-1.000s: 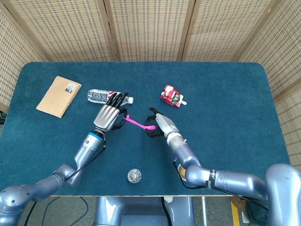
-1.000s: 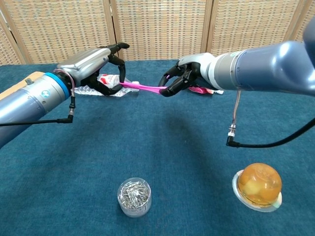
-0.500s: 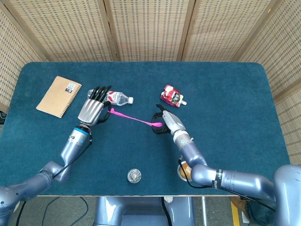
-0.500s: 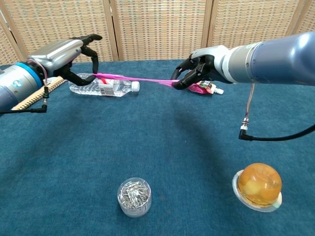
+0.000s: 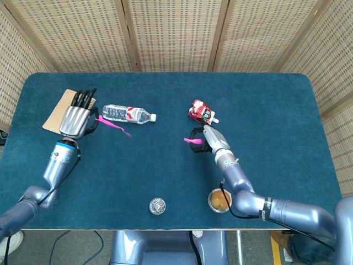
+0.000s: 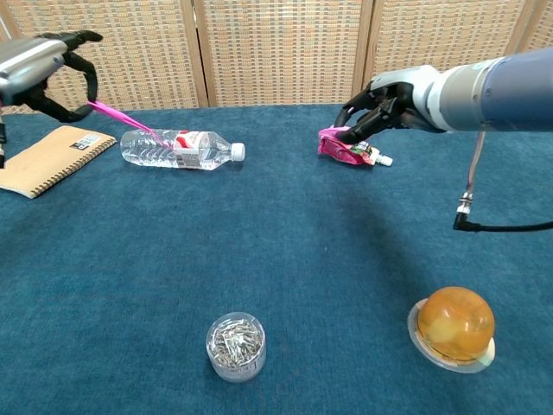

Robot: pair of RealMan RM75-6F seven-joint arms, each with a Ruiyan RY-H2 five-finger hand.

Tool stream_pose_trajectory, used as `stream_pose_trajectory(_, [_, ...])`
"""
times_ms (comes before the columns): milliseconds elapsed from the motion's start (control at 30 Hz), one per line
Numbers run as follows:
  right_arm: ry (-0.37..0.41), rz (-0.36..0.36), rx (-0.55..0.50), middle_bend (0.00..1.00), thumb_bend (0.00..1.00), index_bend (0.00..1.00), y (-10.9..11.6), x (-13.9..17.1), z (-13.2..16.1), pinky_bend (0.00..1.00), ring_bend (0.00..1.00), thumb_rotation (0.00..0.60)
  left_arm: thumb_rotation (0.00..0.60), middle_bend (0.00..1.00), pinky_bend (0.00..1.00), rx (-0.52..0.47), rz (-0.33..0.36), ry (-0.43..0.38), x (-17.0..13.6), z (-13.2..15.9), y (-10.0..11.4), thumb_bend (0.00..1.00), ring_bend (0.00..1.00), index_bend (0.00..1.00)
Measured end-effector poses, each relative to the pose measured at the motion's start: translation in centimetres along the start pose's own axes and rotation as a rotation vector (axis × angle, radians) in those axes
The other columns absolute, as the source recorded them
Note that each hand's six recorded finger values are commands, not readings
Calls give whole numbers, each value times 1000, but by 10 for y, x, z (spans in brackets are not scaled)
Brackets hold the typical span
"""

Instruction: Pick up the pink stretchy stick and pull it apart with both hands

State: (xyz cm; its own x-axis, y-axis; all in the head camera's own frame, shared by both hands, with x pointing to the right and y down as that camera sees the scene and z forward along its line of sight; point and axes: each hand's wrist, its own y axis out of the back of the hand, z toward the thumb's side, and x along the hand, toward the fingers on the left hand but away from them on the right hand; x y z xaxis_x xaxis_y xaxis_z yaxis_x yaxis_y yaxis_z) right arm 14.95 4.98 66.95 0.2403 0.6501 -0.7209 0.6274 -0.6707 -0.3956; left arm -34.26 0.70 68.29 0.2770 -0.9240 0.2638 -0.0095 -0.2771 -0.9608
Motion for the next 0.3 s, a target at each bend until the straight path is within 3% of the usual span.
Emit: stream_pose_trajectory(300, [-33, -47, -1, 99, 609, 706, 26, 9, -21, 0, 0, 600, 600, 0, 0, 50, 48, 47, -3, -40, 32, 554, 0, 852])
